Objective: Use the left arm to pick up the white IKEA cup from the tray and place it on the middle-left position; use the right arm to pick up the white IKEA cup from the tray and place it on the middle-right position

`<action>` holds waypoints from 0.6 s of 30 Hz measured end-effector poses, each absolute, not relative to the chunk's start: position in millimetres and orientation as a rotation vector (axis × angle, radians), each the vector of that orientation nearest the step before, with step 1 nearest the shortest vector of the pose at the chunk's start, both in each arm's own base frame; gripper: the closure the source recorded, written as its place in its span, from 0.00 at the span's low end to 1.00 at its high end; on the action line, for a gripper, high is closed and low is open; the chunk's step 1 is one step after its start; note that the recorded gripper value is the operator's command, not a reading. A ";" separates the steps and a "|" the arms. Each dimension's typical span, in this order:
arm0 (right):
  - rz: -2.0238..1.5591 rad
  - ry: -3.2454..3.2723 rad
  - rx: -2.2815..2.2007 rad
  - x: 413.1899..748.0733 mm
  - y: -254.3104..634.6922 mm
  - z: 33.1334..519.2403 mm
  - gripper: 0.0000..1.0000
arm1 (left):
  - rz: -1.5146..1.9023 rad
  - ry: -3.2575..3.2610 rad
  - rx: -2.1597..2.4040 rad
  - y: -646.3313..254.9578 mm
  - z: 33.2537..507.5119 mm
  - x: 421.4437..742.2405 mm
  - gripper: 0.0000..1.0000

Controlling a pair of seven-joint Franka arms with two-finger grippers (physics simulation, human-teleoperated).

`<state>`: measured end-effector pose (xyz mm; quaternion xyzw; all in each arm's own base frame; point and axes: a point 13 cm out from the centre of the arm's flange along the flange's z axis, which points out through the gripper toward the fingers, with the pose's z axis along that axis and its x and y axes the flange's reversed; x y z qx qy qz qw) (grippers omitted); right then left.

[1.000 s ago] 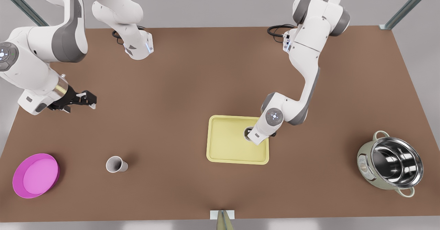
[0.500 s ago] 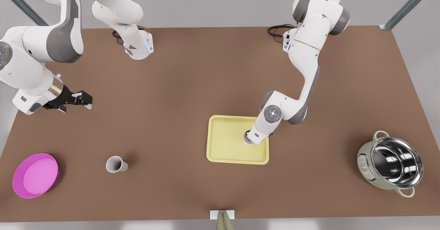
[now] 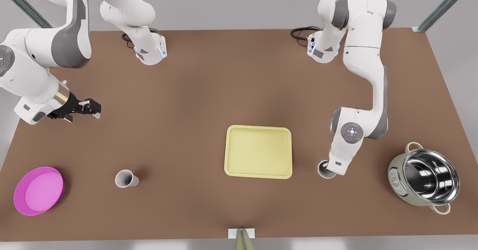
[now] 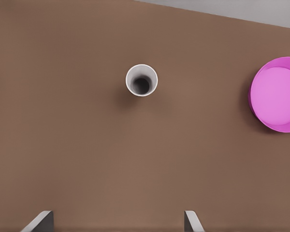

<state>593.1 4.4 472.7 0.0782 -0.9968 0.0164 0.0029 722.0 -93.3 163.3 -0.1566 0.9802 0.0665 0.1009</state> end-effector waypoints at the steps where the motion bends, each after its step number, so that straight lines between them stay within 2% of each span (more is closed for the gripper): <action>1: 0.052 -3.126 0.245 593.1 4.3 472.7 0.00 | 0.201 2.879 -0.477 -74.9 156.6 728.4 0.81; 6: 0.052 -3.126 0.244 593.1 4.0 472.7 0.00 | 0.191 2.793 -0.446 -38.0 130.4 753.5 0.81; 12: 0.052 -3.126 0.244 593.1 4.0 472.7 0.00 | 0.162 2.695 -0.382 -28.1 135.7 778.7 0.81; 18: 0.054 -3.126 0.244 593.1 3.8 472.7 0.00 | 0.149 2.658 -0.348 -22.7 121.2 788.1 0.81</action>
